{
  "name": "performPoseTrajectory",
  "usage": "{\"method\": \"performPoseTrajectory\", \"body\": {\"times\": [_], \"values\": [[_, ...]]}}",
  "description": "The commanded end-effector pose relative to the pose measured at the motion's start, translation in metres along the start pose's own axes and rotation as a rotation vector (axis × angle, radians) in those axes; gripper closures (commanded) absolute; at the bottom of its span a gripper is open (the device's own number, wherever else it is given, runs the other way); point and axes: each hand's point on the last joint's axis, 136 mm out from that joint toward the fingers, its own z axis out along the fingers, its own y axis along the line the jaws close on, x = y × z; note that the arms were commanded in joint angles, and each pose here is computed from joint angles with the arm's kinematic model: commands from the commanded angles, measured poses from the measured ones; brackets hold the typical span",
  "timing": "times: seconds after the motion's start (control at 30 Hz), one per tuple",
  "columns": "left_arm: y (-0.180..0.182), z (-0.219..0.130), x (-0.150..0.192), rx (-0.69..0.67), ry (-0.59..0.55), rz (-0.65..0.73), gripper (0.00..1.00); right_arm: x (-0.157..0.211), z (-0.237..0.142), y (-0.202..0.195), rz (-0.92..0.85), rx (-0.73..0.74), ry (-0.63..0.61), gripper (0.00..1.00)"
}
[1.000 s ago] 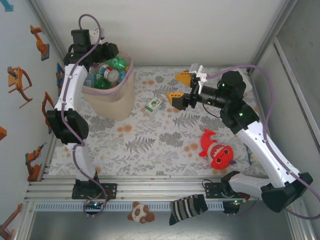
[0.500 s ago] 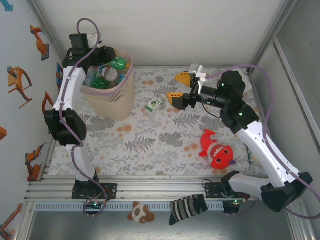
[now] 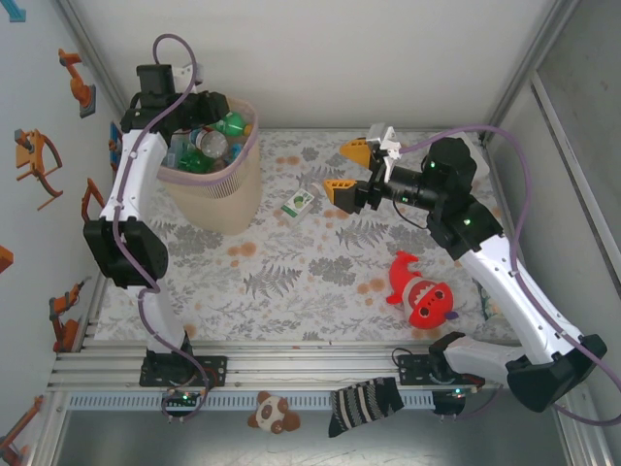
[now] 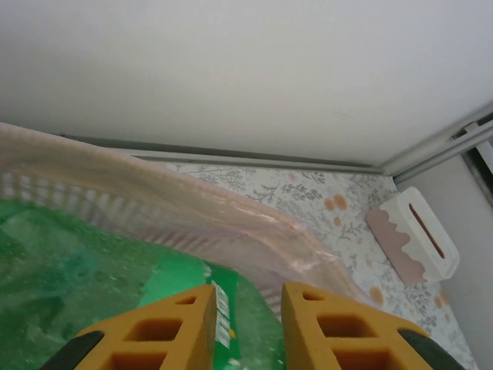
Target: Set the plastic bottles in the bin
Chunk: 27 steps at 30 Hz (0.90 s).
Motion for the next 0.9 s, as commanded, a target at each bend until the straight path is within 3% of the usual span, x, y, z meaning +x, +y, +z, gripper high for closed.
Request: {"method": "performPoseTrajectory", "body": {"times": [0.0, 0.2, 0.5, 0.87], "values": [[-0.027, -0.028, -0.001, 0.029, -0.002, 0.051, 0.72, -0.01, -0.004, 0.005, -0.041, 0.002, -0.027, 0.15], [-0.024, -0.036, 0.024, -0.005, 0.039, 0.054, 0.76, -0.008, -0.005, 0.006, -0.038, 0.0, -0.026, 0.15], [-0.008, -0.022, 0.063, 0.015, 0.086, 0.012, 0.8, -0.007, -0.005, 0.008, -0.036, -0.005, -0.027, 0.15], [-0.051, -0.056, 0.024, 0.109, -0.023, 0.074, 0.78, -0.01, -0.009, 0.009, -0.042, 0.004, -0.032, 0.16]]}}
